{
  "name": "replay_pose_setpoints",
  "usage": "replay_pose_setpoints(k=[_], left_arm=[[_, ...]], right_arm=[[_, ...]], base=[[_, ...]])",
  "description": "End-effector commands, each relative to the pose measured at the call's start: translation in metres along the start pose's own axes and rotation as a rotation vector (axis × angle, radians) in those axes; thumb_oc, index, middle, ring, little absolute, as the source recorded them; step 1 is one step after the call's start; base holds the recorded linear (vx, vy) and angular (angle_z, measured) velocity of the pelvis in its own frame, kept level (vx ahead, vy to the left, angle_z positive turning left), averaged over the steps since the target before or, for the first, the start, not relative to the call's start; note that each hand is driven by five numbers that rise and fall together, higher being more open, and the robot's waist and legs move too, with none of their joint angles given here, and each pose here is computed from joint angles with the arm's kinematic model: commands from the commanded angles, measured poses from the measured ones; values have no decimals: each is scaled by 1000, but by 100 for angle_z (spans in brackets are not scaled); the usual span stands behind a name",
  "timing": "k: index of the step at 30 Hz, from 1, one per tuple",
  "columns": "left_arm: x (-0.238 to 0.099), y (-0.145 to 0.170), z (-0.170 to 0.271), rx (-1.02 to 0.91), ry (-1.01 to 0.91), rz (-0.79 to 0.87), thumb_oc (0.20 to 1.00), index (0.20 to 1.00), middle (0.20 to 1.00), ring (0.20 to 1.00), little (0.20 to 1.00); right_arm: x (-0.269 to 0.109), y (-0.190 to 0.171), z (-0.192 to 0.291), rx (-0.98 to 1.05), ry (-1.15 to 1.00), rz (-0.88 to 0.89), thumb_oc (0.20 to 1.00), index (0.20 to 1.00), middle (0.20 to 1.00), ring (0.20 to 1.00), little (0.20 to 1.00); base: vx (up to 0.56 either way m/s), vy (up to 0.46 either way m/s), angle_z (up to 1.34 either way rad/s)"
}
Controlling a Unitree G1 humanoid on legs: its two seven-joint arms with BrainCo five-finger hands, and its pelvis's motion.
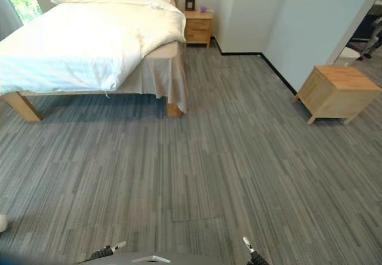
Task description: Making the bed.
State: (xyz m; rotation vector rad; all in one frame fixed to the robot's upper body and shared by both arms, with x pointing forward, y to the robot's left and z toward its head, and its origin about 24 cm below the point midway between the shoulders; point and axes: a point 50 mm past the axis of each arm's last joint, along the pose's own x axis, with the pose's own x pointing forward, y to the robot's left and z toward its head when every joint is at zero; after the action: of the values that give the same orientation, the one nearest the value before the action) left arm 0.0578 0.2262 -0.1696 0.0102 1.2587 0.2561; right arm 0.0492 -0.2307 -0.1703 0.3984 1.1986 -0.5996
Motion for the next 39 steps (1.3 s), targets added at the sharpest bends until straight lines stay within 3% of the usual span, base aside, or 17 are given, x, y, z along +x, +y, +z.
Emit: replay_pose_setpoints(k=[1, 8, 14, 19, 22, 26, 31, 33, 39], left_arm=[[3, 1, 23, -7, -40, 4, 1000, 1000, 1000, 1000, 1000], [4, 6, 41, 77, -108, 5, 1000, 1000, 1000, 1000, 1000], [3, 19, 77, 118, -221, 36, 1000, 1000, 1000, 1000, 1000], [-46, 13, 183, 96, -753, -20, 1000, 1000, 1000, 1000, 1000], [-70, 7, 201, 39, -904, -44, 1000, 1000, 1000, 1000, 1000], [-86, -3, 208, 4, -987, -83, 1000, 1000, 1000, 1000, 1000], [-88, -5, 204, -40, -994, -100, 1000, 1000, 1000, 1000, 1000], [-88, 2, 200, -65, -990, -78, 1000, 1000, 1000, 1000, 1000], [-90, 22, 195, -147, -998, -5, 1000, 1000, 1000, 1000, 1000]], right_arm=[[2, 10, 11, -36, -12, 22, 1000, 1000, 1000, 1000, 1000], [3, 15, 31, -113, -80, 85, 1000, 1000, 1000, 1000, 1000], [-3, 32, 93, -52, -308, 159, 1000, 1000, 1000, 1000, 1000], [-49, 84, 164, -235, -689, 378, 1000, 1000, 1000, 1000, 1000], [-79, 106, 176, -342, -848, 469, 1000, 1000, 1000, 1000, 1000], [-91, 119, 171, -261, -882, 567, 1000, 1000, 1000, 1000, 1000], [-99, 127, 166, -409, -925, 581, 1000, 1000, 1000, 1000, 1000], [-99, 125, 161, -483, -929, 570, 1000, 1000, 1000, 1000, 1000], [-110, 138, 173, -459, -988, 598, 1000, 1000, 1000, 1000, 1000]], base=[[-5, 13, 5], [-10, 8, 3], [-16, 22, -10], [-30, 26, -9], [0, 0, 0], [2, 4, -1], [0, 0, 0], [19, 37, 0], [22, 90, -4]])
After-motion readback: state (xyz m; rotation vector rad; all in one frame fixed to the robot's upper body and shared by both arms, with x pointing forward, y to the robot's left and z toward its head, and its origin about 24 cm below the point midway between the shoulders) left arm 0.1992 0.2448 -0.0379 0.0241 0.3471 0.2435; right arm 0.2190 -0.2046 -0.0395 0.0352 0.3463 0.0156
